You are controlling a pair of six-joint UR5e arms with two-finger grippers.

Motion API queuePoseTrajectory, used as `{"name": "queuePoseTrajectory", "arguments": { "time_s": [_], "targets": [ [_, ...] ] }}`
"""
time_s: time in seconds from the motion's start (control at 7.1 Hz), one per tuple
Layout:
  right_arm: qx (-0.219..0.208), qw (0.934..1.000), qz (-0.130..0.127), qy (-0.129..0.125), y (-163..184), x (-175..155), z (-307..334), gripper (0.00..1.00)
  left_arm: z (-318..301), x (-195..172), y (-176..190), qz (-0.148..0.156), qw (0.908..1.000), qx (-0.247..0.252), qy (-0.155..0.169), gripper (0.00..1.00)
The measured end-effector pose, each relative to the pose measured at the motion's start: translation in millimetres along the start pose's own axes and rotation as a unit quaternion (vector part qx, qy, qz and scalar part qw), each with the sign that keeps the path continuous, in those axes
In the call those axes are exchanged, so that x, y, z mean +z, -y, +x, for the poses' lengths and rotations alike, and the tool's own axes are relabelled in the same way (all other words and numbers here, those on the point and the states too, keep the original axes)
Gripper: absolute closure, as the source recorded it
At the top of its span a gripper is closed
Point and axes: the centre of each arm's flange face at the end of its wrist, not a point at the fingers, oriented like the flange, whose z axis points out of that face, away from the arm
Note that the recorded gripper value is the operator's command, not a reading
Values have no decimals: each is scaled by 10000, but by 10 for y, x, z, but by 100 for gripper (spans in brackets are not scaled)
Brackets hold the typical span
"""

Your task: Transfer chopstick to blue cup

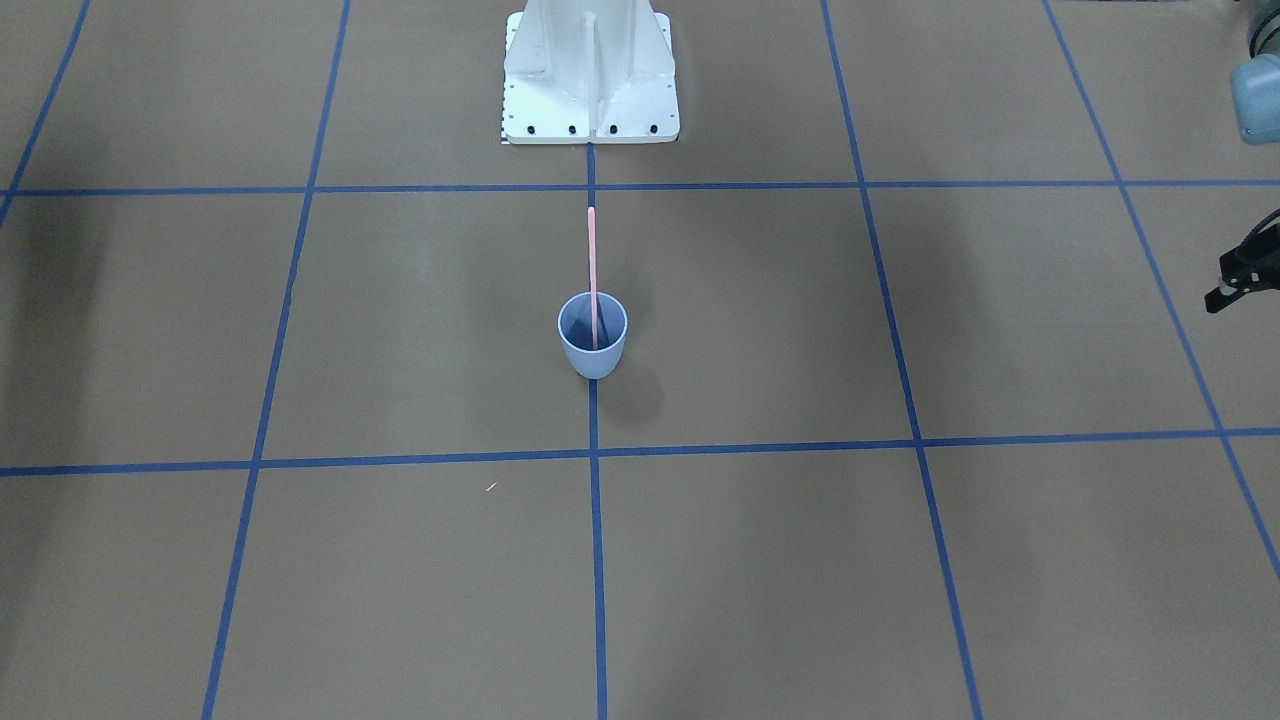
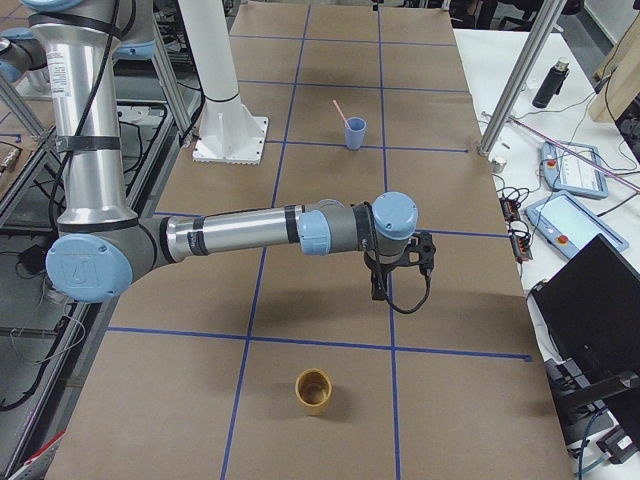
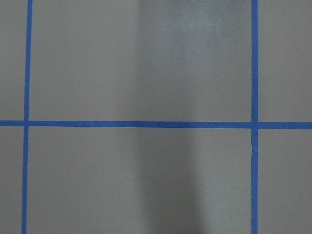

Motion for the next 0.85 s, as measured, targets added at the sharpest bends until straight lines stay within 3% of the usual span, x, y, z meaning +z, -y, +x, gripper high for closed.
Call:
{"name": "queuePoseTrajectory", "arguments": {
  "time_s": [0.28, 0.85],
  "targets": [
    [-13, 10000, 24, -4, 4, -22, -20, 0, 230, -192, 14, 191, 9996, 228, -14, 2],
    [-123, 9999, 118, -25, 6, -110, -124, 0, 272, -208, 22, 219, 9994, 281, -20, 2]
  ]
}}
